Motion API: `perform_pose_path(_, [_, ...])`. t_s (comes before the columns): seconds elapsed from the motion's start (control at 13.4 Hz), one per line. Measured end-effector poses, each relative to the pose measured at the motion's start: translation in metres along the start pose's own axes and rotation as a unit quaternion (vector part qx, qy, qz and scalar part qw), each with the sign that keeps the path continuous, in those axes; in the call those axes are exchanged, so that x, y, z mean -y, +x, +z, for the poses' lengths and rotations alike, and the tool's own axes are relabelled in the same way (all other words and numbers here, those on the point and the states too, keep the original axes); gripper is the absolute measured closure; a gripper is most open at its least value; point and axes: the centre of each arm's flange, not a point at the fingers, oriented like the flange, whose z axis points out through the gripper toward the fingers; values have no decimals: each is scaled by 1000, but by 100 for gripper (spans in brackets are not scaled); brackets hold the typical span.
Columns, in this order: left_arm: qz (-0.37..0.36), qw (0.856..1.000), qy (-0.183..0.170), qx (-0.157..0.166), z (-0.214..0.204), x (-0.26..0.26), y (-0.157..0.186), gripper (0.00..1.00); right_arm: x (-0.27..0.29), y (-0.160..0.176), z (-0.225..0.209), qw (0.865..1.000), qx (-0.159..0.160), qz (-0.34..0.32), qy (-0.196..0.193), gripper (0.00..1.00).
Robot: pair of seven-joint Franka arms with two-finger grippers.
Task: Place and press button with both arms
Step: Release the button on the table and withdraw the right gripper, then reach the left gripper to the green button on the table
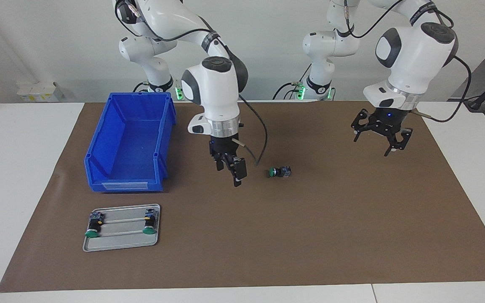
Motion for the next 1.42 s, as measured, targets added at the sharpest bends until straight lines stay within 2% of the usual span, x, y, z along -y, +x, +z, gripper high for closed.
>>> perform_pose_path(0.22, [58,998,-8,0,27,-38,19,0,-36,70,-13,989,-3,-142,-29,0])
perform_pose_path(0.45, [109,994,-6,-9,56,-68,31,0,-88,147,-42,977,18,-211,-38,0])
perform_pose_path(0.6, [131,991,-6,-13,76,-85,39,0,-119,180,-70,968,27,-244,-44,0])
perform_pose_path(0.75, [160,987,-3,-21,90,-100,48,1,-138,190,-100,962,36,-264,-53,0])
perform_pose_path(0.89, [180,983,-6,-20,99,-111,52,4,-153,186,-135,956,51,-282,-63,0])
perform_pose_path(0.97, [187,982,-8,-18,103,-114,53,10,-161,184,-152,953,58,-290,-67,0])
perform_pose_path(1.12, [192,981,-17,-20,109,-116,53,11,-182,186,-172,943,80,-314,-80,0])
perform_pose_path(1.27, [190,980,-43,-38,121,-116,54,11,-211,191,-164,933,103,-332,-91,0])
perform_pose_path(1.42, [192,977,-70,-52,136,-116,53,11,-227,193,-148,927,105,-348,-89,0])
